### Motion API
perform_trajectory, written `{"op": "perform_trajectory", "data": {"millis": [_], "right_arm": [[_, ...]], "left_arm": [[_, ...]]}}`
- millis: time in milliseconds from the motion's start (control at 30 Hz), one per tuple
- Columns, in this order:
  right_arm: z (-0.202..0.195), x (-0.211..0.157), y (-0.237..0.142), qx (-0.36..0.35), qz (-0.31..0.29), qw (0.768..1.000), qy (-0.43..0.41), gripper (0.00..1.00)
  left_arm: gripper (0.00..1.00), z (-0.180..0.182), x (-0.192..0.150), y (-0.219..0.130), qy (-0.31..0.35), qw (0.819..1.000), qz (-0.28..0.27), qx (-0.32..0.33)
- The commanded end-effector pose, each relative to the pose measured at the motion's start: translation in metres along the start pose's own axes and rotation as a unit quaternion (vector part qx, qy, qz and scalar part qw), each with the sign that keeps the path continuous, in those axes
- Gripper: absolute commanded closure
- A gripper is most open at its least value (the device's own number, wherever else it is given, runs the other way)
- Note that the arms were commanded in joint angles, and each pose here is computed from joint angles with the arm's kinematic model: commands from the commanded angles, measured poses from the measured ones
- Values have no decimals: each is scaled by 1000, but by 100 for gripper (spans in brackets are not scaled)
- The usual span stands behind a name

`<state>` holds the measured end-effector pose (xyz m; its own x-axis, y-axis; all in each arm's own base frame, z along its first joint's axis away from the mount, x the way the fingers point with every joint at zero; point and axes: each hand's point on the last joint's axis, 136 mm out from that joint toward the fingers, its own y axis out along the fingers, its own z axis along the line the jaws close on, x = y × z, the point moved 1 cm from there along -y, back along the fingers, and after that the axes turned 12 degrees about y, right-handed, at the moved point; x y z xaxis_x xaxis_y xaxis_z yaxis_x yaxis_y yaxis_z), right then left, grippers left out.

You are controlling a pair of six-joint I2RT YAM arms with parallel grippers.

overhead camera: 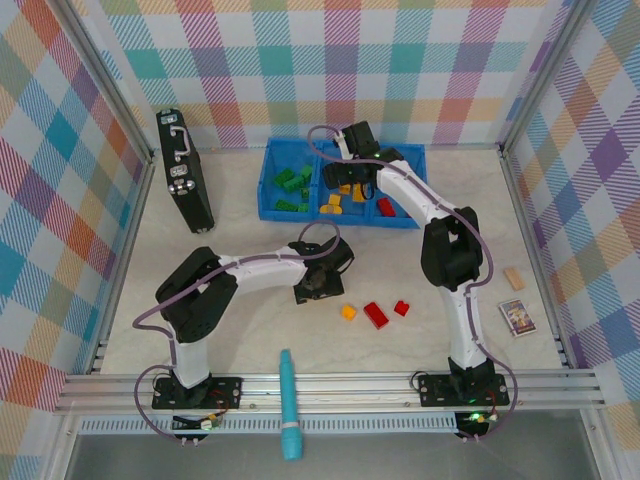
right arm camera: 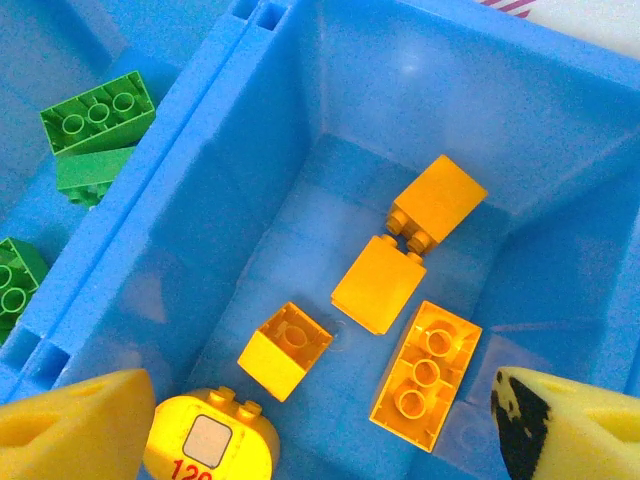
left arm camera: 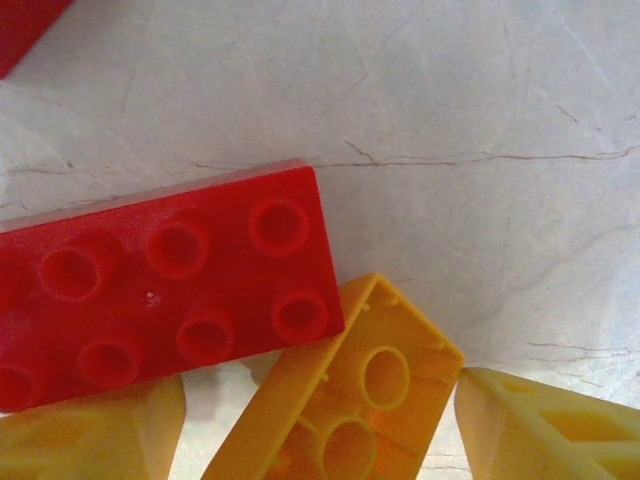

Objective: Sort the legos into containers by color
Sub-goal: Pick up the lego from the center of the table.

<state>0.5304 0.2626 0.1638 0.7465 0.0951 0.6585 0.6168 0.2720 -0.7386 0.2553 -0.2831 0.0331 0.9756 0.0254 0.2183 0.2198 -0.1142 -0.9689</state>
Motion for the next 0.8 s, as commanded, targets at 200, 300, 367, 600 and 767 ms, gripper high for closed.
{"op": "perform_trajectory", "data": {"millis": [200, 300, 367, 600, 767], "right_arm": [[-11, 17, -14, 0, -22, 1000, 14, 12], [-15, 17, -14, -4, -23, 1000, 16, 12], [-18, 16, -14, -6, -22, 1000, 17, 12], [-27, 19, -14, -11, -25, 999, 22, 12], [-35, 22, -19, -19, -27, 999, 24, 12]], "left_arm": [[52, -10, 4, 9, -27, 999, 19, -33], [61, -12, 2, 10, -28, 999, 24, -37], [63, -12, 2, 10, -28, 999, 25, -38], [77, -17, 4, 6, -25, 998, 24, -49], [79, -30, 24, -21, 6, 998, -1, -58]]}}
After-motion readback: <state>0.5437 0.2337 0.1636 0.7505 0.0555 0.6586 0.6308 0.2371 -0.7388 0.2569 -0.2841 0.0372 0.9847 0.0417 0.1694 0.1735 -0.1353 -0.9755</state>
